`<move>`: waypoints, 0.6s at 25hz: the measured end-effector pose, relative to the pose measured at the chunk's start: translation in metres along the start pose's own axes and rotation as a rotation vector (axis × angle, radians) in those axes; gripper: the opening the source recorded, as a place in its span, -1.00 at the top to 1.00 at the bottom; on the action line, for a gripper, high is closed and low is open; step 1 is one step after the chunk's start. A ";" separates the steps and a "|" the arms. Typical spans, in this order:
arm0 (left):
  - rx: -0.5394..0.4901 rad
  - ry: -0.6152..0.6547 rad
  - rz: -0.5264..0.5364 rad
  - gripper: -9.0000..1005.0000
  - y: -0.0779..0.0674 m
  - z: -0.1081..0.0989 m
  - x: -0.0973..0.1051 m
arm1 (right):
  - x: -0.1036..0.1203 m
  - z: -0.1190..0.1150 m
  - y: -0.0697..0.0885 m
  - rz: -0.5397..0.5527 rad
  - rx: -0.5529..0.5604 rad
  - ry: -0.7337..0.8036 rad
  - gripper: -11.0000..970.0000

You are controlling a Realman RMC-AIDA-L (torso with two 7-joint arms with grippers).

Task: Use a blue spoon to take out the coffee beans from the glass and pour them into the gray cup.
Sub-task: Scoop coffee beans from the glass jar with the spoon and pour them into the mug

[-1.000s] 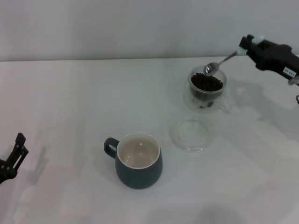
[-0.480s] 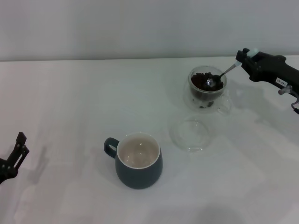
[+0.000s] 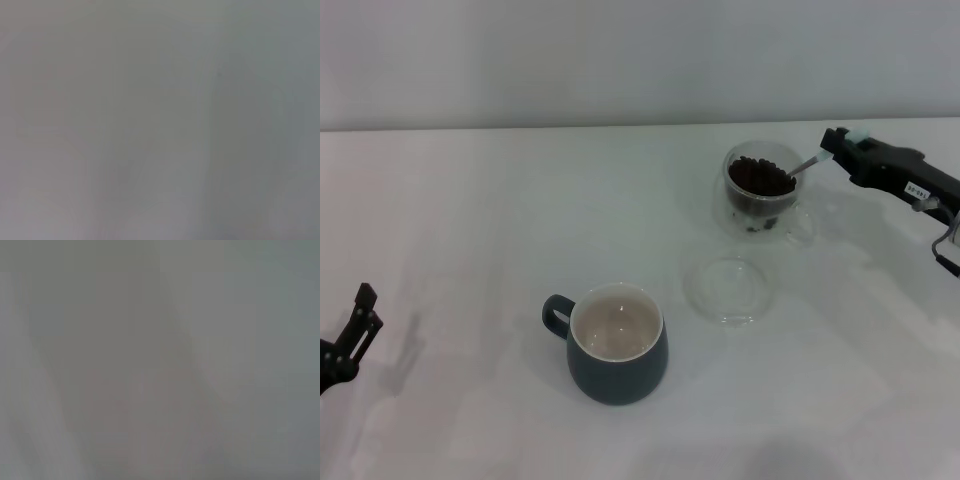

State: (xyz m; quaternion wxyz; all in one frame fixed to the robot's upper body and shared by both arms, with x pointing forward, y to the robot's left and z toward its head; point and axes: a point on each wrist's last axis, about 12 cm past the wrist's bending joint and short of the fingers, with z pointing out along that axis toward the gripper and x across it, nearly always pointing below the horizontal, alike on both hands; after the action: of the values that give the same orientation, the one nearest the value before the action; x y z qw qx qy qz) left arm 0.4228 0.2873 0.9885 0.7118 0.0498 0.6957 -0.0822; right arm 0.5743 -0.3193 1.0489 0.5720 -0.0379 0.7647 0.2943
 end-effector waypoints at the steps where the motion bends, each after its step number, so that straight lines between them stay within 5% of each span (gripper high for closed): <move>1: 0.000 0.000 0.000 -0.78 0.000 0.000 0.000 | 0.001 -0.001 -0.001 0.029 0.007 -0.003 0.69; 8: 0.003 0.002 0.001 -0.78 0.000 0.000 0.000 | 0.005 -0.013 -0.013 0.305 0.109 -0.072 0.69; 15: -0.001 0.003 0.006 -0.78 0.002 0.000 0.000 | 0.008 -0.017 -0.015 0.379 0.122 -0.087 0.69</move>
State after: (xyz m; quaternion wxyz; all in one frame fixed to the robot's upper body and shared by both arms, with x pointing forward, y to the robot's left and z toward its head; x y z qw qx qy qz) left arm 0.4227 0.2892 0.9883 0.7112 0.0517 0.6965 -0.0794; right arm 0.5631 -0.3378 1.0384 0.5401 0.1540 0.7491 0.3514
